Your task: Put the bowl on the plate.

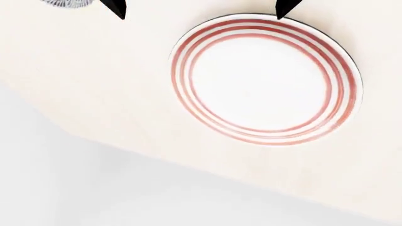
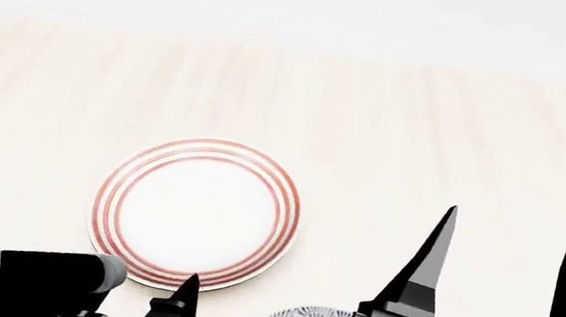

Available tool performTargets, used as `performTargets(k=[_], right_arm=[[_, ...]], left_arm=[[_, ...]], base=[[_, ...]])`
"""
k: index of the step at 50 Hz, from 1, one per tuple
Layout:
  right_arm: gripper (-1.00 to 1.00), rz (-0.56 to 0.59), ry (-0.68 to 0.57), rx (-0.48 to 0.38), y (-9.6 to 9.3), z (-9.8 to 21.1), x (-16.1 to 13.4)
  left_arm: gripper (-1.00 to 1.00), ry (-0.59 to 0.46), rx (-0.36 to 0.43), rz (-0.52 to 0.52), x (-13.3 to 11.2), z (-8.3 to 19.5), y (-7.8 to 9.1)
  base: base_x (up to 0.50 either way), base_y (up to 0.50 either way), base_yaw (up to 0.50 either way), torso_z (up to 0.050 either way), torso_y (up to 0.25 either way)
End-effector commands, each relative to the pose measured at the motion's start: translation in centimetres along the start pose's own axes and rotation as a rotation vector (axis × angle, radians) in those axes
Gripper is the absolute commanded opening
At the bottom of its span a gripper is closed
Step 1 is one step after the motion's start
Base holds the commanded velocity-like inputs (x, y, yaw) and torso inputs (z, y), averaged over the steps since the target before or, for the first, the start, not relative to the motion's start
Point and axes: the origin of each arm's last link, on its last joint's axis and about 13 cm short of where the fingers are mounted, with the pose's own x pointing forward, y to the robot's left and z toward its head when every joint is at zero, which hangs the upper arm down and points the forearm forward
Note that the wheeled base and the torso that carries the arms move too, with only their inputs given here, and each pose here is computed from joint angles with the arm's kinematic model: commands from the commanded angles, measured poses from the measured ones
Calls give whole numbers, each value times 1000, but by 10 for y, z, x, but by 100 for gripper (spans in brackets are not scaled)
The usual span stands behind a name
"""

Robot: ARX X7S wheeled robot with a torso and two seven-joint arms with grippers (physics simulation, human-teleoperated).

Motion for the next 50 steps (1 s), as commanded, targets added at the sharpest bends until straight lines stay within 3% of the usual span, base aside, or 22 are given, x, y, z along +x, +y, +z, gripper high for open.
performTargets(k=[1,18,50], right_arm=[[100,5,0,-13,0,0,-1],[100,12,8,-16,0,-2,-2],[100,29,28,-17,1,-5,-5]], left_arm=[[100,23,-57,-37,2,3,-8],[100,118,-91,-75,0,-8,-12],[100,185,-97,-141,-3,-11,-24]], base=[[0,0,0,0,0],[0,0,0,0,0],[0,0,0,0,0]])
